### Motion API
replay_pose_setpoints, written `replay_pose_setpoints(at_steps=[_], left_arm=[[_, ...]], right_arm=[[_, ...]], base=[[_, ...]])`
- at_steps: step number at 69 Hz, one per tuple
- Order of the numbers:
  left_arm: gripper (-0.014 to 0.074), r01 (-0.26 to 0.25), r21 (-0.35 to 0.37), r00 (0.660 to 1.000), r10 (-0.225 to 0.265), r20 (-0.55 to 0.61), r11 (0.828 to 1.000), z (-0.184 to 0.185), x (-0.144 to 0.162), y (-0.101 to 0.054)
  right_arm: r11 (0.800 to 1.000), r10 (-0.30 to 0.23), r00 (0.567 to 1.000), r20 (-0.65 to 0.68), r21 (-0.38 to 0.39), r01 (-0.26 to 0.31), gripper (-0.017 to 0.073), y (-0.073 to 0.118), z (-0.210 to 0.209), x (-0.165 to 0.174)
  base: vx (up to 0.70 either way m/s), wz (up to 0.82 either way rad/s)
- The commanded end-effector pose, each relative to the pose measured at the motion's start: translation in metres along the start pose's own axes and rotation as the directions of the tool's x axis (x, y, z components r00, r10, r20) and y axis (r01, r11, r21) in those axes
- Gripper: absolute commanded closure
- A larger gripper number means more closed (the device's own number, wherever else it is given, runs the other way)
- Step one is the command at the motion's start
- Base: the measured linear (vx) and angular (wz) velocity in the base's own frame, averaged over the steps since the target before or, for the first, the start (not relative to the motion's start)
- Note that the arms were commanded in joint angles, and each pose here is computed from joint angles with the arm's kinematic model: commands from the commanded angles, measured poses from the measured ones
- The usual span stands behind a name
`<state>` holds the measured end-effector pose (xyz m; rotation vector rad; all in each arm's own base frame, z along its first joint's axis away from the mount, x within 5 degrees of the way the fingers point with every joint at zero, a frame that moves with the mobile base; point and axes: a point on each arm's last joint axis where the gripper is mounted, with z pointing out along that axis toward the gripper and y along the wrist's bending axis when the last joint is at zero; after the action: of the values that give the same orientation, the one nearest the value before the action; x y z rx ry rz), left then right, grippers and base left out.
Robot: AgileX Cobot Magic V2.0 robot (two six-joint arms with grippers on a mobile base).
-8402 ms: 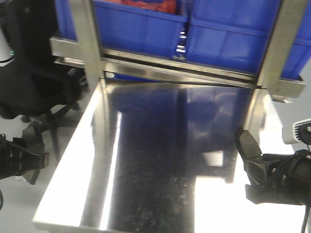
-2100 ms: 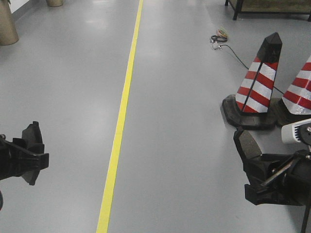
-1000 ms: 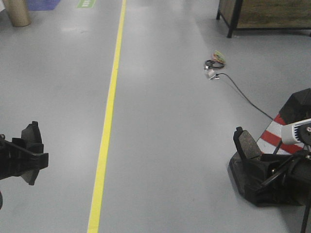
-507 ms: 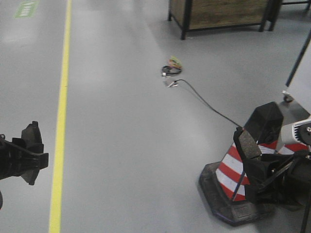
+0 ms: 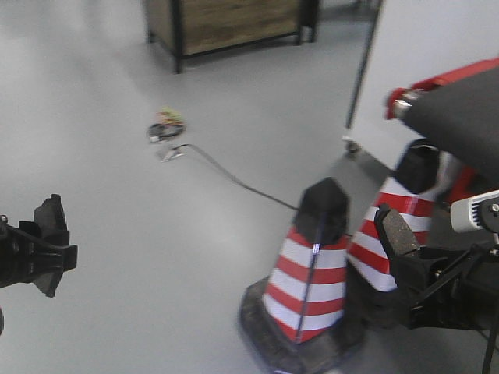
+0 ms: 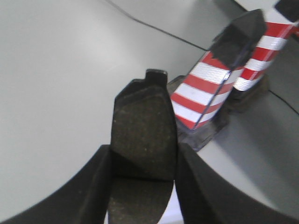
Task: Move and align brake pads A on conveyor
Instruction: 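Turn toward the conveyor and stop above the dark belt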
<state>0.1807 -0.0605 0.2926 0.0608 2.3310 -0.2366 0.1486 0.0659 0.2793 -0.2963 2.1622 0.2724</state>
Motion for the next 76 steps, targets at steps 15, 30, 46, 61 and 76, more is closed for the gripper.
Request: replay_pose_setpoints(at_steps=[15, 30, 46, 61, 76], left_arm=[[0.0395, -0.003, 0.041, 0.993, -0.001, 0.114, 0.999, -0.0088, -0.0152, -0.0048], [0.0395, -0.003, 0.041, 0.993, -0.001, 0.114, 0.999, -0.0088, -0.0152, -0.0048], [0.0395, -0.003, 0.041, 0.993, -0.001, 0.114, 0.999, -0.0088, -0.0152, -0.0048], [0.0395, -0.003, 0.041, 0.993, -0.001, 0.114, 0.999, -0.0088, -0.0152, -0.0048], [0.0395, -0.003, 0.041, 0.993, -0.001, 0.114, 0.999, -0.0088, -0.0152, -0.0048]], right_arm=[[1.000, -0.016, 0.992, 0.123, -0.020, 0.018, 0.0482, 0.0022, -0.0067, -0.0176], [1.000, -0.016, 0.992, 0.123, -0.020, 0.018, 0.0482, 0.0022, -0.0067, -0.0176], [1.000, -0.016, 0.992, 0.123, -0.020, 0.018, 0.0482, 0.0022, -0.0067, -0.0176], [1.000, -0.016, 0.992, 0.123, -0.020, 0.018, 0.0482, 0.0022, -0.0067, -0.0176], [1.000, -0.016, 0.992, 0.123, -0.020, 0.018, 0.0482, 0.0022, -0.0067, -0.0176]], base=[[0.27, -0.97], [0.26, -0.97], [0.26, -0.79], [0.28, -0.60], [0.28, -0.52]])
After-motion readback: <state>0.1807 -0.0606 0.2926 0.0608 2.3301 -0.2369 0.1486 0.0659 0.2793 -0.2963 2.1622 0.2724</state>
